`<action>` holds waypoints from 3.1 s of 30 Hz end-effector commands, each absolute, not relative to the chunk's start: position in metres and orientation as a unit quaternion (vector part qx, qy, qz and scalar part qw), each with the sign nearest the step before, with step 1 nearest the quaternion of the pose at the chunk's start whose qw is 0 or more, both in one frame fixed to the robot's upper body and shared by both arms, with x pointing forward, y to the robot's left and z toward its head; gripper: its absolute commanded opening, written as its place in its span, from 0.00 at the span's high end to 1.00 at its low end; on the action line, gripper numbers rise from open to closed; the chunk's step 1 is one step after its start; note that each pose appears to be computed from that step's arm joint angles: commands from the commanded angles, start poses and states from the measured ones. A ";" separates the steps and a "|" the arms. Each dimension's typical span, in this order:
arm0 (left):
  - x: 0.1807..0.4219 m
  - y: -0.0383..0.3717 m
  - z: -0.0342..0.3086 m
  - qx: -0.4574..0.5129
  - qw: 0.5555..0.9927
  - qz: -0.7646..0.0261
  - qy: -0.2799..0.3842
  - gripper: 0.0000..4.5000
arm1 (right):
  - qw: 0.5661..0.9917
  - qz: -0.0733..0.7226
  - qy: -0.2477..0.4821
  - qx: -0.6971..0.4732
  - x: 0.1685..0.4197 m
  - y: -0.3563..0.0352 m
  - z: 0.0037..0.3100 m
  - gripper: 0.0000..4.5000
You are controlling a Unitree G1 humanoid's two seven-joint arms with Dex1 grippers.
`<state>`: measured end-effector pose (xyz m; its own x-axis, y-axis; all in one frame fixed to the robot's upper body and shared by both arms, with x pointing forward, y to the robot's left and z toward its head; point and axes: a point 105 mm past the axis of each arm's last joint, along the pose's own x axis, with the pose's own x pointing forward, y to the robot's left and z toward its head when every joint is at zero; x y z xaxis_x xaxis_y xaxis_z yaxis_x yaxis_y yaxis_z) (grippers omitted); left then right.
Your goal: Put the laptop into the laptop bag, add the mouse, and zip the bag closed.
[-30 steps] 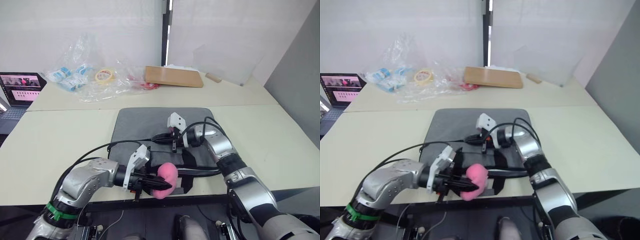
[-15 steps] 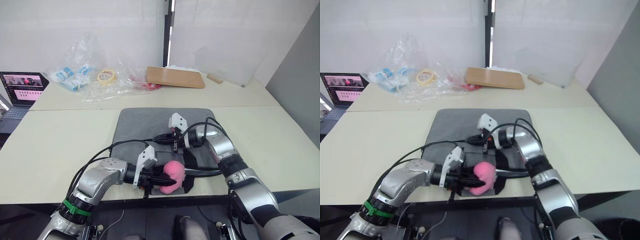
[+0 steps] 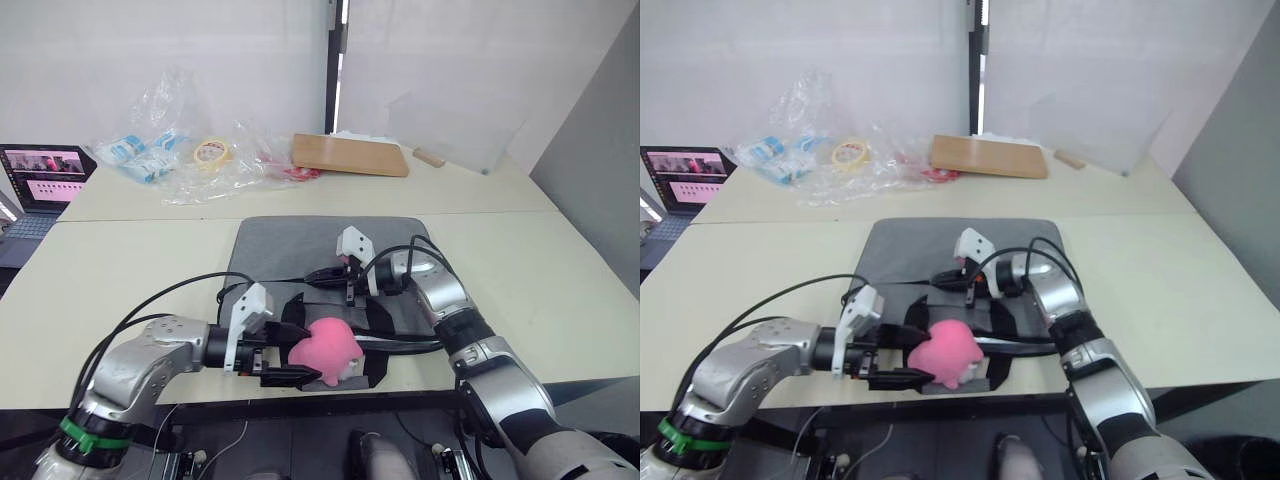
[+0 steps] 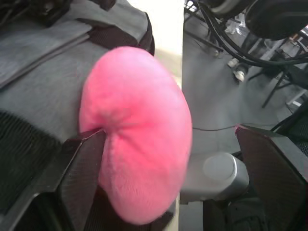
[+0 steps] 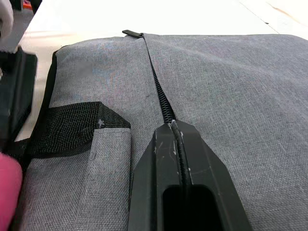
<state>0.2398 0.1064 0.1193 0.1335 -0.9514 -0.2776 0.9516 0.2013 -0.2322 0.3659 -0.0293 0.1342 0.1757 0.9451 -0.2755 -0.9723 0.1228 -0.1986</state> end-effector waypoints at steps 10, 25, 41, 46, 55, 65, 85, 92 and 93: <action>0.226 0.147 0.142 -0.015 0.802 -0.575 0.160 0.00 | 0.749 0.646 0.025 -0.145 0.367 -0.028 0.136 1.00; 0.242 0.210 0.181 0.022 0.875 -0.475 0.089 0.00 | 0.730 0.674 -0.095 -0.055 0.324 -0.049 0.233 0.65; 0.310 0.170 0.209 0.073 0.828 -0.556 0.021 0.92 | 0.815 0.550 0.018 -0.183 0.278 -0.194 0.217 0.00; 0.333 0.129 0.208 0.089 0.785 -0.613 0.001 1.00 | 0.816 0.551 0.023 -0.174 0.258 -0.187 0.218 0.00; 0.364 0.045 0.184 0.110 0.728 -0.677 -0.013 1.00 | 0.766 0.625 0.014 -0.150 0.241 -0.125 0.200 0.00; 0.367 0.029 0.102 0.156 0.712 -0.677 0.100 1.00 | 0.715 0.676 0.015 -0.175 0.235 -0.085 0.186 0.00; 0.366 0.032 0.094 0.153 0.721 -0.669 0.093 1.00 | 0.683 0.693 0.061 -0.224 0.251 -0.063 0.129 0.19; 0.363 0.034 0.088 0.164 0.716 -0.671 0.099 1.00 | 0.683 0.700 0.064 -0.199 0.241 -0.072 0.137 0.72; 0.363 0.034 0.087 0.165 0.715 -0.671 0.101 1.00 | 0.685 0.698 0.067 -0.199 0.239 -0.076 0.137 0.79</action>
<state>0.3694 0.0210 0.1265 0.0874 -0.9689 -0.2313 0.9823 0.0452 0.1820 0.2417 -0.0701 0.1233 0.0026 0.9226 -0.3858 -0.9887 -0.0554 -0.1391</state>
